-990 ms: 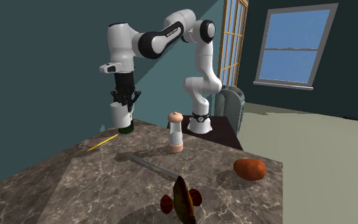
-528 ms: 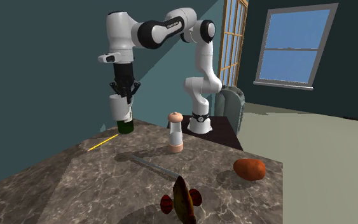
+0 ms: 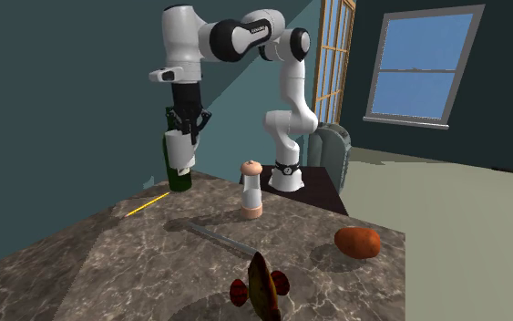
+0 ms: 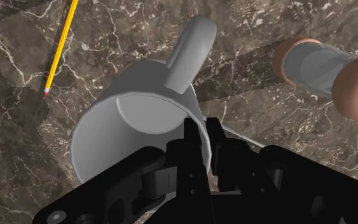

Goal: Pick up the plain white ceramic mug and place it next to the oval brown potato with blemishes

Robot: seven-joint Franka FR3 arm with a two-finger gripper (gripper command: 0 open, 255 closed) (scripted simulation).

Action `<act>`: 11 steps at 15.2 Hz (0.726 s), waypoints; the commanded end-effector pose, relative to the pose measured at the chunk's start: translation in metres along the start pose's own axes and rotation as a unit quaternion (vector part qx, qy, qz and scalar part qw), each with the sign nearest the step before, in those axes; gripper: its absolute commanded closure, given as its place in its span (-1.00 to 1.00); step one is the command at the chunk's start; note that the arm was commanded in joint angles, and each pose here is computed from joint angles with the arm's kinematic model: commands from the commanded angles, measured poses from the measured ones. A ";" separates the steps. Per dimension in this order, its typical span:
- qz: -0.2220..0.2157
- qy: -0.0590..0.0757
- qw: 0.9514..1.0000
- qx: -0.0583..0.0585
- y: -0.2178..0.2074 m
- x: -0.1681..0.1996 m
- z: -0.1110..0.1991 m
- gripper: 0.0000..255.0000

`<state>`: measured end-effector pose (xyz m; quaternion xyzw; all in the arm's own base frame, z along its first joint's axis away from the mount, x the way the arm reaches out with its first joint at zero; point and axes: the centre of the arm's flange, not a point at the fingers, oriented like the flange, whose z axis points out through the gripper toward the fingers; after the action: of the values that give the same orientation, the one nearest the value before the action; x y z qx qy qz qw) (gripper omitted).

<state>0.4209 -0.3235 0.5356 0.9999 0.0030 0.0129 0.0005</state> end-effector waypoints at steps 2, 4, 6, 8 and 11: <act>0.001 0.000 1.000 0.000 -0.038 0.012 0.000 1.00; 0.001 0.000 1.000 0.000 -0.063 0.020 0.000 1.00; 0.001 0.000 1.000 0.000 -0.088 0.029 0.000 1.00; 0.001 0.000 1.000 0.000 -0.113 0.037 0.000 1.00; 0.001 0.000 1.000 0.000 -0.150 0.050 0.000 1.00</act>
<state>0.4662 -0.1883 0.5362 0.9999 0.0034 0.0126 0.0005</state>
